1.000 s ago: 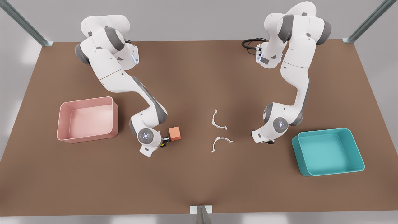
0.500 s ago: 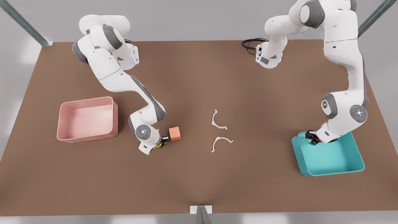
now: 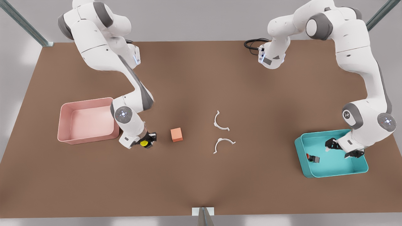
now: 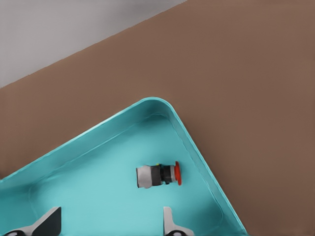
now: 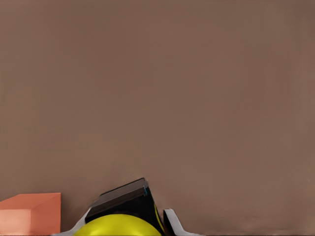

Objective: Place the red button in the blue storage box with the left arm, and place the yellow button in the pink storage box with the right arm

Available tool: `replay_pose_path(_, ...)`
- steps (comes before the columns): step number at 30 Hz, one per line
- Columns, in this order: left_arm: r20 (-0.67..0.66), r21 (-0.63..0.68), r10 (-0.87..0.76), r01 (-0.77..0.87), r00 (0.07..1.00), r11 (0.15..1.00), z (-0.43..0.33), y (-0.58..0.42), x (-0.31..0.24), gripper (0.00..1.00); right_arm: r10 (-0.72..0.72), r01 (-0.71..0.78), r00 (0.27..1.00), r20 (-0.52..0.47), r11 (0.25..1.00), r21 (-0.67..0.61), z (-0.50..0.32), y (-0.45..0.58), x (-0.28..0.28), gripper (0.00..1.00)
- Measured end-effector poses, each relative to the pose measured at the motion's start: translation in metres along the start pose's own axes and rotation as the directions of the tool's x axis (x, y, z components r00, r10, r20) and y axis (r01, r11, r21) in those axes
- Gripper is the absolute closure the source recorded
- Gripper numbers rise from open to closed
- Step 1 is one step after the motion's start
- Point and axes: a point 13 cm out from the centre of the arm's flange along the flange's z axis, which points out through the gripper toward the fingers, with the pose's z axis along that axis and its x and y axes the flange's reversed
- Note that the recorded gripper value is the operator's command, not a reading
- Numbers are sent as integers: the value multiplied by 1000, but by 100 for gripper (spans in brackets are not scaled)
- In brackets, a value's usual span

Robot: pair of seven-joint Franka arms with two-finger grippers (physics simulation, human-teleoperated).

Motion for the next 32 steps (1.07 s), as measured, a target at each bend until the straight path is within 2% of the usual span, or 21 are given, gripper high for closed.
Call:
replay_pose_path(4, 115, -50, 49, -43, 992, 998, -168, -71, -70, 0, 93, -94, 996, 9, 994, 57, -38, -104, 52, 45)
replay_pose_path(7, 111, -38, 49, -45, 993, 998, -259, -133, -66, 0, 157, -158, 987, 19, 984, 80, -58, -168, 88, 44)
replay_pose_path(12, -3, 11, -57, 57, 998, 998, -268, -151, -34, 0, 250, -250, 968, 12, 960, 122, -68, -255, 175, 44)
replay_pose_path(14, -45, 23, -97, 98, 994, 995, -261, -152, -25, 0, 213, -212, 977, 2, 970, 116, -60, -247, 185, 39)
replay_pose_path(17, -85, 29, -145, 148, 986, 989, -257, -155, -17, 0, 176, -172, 984, -38, 981, 92, -26, -246, 196, 39)
replay_pose_path(18, -95, 30, -159, 163, 983, 986, -256, -156, -15, 0, 173, -168, 984, -50, 982, 84, -14, -250, 199, 14)
replay_pose_path(19, -103, 31, -172, 176, 980, 984, -255, -157, -13, 0, 172, -167, 984, -54, 983, 79, -6, -257, 202, 0)
replay_pose_path(22, -120, 32, -205, 210, 971, 977, -254, -161, -10, 0, 176, -173, 983, -42, 982, 77, 2, -277, 204, 0)
replay_pose_path(24, -127, 32, -220, 226, 967, 974, -254, -164, -10, 0, 181, -181, 983, 9, 980, 85, -13, -298, 183, 0)
replay_pose_path(25, -130, 32, -228, 234, 965, 972, -254, -166, -9, 0, 186, -193, 979, 83, 977, 91, -46, -316, 142, 0)
replay_pose_path(27, -134, 30, -245, 251, 960, 968, -254, -166, -9, 0, 186, -215, 953, 239, 971, 101, -164, -340, 50, 0)
replay_pose_path(28, -136, 29, -253, 259, 958, 965, -254, -166, -8, 0, 179, -214, 944, 276, 972, 100, -219, -339, 20, 0)
replay_pose_path(30, -138, 26, -269, 275, 953, 961, -254, -166, -8, 0, 146, -177, 950, 275, 980, 90, -291, -306, -14, 0)
replay_pose_path(32, -140, 25, -280, 286, 950, 958, -254, -167, -8, 0, 64, -77, 979, 194, 995, 60, -304, -231, -42, 0)
